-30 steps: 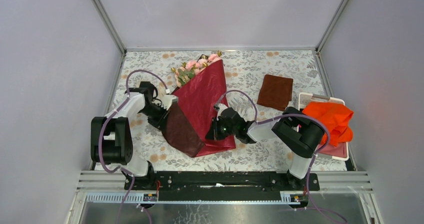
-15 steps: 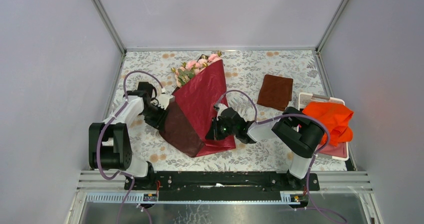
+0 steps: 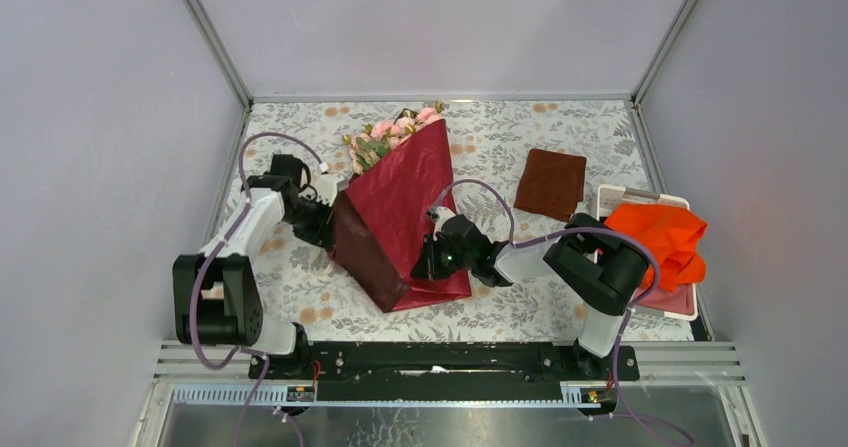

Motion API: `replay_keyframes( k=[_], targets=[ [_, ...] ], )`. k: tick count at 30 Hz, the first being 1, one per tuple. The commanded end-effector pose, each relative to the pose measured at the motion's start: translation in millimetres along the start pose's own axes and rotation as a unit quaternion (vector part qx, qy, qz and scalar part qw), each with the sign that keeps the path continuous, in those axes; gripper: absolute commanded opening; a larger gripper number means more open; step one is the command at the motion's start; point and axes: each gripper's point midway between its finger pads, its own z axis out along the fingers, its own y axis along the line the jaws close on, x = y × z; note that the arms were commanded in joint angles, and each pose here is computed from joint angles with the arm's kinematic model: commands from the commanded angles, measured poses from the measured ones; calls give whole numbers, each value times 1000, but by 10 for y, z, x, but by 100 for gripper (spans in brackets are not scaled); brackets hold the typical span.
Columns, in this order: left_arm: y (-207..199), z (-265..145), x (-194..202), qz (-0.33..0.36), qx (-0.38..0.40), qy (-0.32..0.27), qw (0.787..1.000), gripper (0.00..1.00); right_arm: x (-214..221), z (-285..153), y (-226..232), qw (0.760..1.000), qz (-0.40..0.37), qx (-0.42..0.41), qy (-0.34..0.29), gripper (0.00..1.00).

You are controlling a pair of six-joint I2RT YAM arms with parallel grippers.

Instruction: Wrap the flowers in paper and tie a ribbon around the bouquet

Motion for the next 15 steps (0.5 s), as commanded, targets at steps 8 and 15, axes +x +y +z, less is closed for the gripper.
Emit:
replay_keyframes(
  k=[8, 15],
  targets=[
    [-1361, -678, -1216, 82, 190, -161, 965, 0, 633, -88, -583, 992, 28, 98, 75, 3],
    [-1673, -36, -2090, 110, 161, -168, 966, 0, 533, -105, -435, 996, 16, 78, 36, 2]
  ],
)
